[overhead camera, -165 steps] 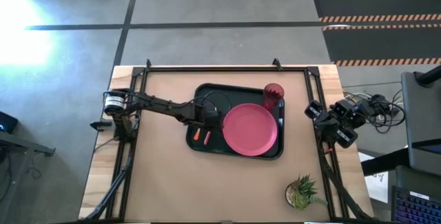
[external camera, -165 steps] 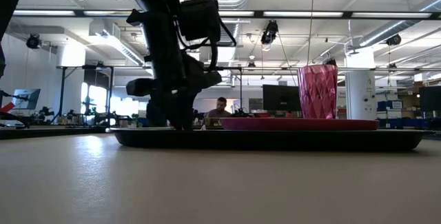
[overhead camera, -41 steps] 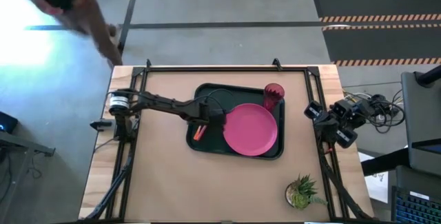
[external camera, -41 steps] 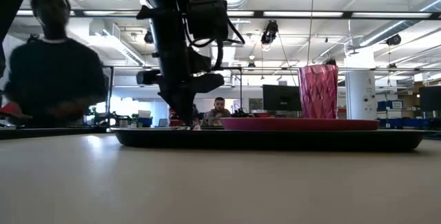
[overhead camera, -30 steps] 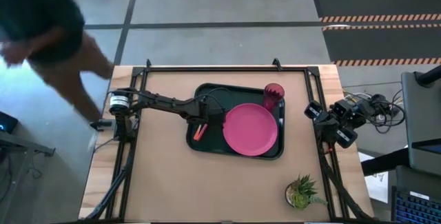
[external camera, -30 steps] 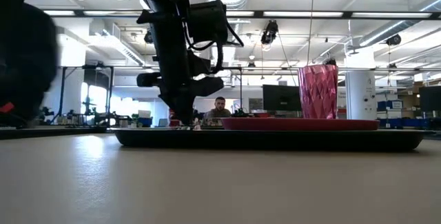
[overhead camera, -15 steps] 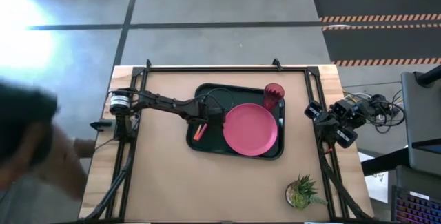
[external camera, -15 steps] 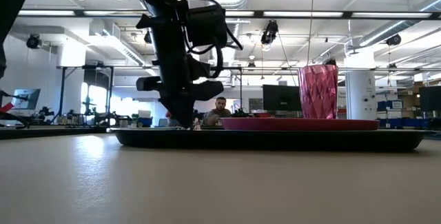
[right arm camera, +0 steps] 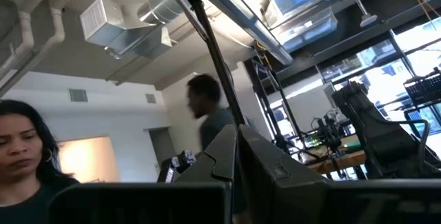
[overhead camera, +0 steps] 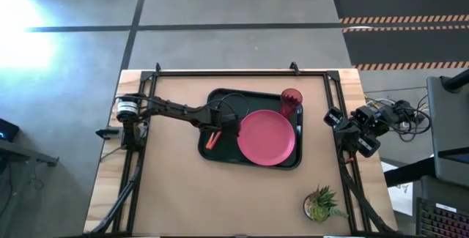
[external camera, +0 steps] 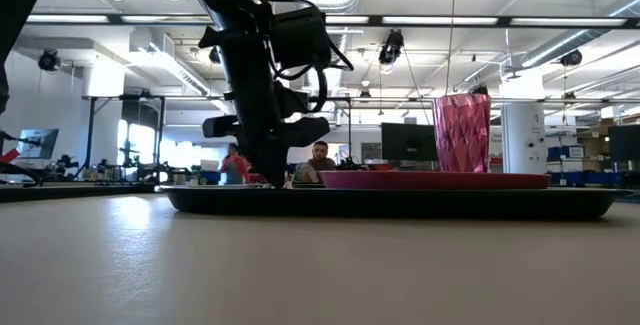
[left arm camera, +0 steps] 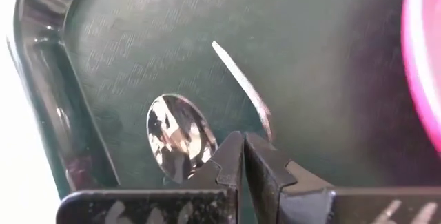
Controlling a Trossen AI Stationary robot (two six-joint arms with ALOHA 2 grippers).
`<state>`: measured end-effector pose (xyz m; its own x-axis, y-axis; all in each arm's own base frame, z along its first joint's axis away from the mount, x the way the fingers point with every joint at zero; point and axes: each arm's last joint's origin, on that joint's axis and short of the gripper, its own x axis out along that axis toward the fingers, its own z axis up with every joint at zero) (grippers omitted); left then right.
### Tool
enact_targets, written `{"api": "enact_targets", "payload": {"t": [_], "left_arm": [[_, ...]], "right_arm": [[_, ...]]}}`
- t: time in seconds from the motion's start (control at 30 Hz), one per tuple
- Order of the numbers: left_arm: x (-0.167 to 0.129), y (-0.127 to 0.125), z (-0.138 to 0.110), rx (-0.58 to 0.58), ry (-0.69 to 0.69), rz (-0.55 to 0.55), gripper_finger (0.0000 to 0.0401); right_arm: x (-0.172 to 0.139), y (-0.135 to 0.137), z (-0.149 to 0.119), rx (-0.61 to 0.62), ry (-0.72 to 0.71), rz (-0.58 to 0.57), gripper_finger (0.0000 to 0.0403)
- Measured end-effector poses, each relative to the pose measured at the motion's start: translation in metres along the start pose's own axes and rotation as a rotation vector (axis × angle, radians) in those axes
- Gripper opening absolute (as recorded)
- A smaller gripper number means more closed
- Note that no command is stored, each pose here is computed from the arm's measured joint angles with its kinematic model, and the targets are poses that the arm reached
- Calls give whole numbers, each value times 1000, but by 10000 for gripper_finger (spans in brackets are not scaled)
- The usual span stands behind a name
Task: Pick and place plate/cup/fork/spoon on tray
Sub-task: Adjust the pink fork on the black serving tray
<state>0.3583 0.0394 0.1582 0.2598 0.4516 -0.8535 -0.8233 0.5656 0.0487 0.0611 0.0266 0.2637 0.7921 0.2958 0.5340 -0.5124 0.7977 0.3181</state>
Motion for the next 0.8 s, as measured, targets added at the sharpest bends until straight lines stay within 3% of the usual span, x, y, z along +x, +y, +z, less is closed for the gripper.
{"api": "enact_targets", "payload": {"t": [0.8], "left_arm": [[-5,-13,4,-58,-31,-125,0]], "right_arm": [[0,0,0,1,0,0,9]]}}
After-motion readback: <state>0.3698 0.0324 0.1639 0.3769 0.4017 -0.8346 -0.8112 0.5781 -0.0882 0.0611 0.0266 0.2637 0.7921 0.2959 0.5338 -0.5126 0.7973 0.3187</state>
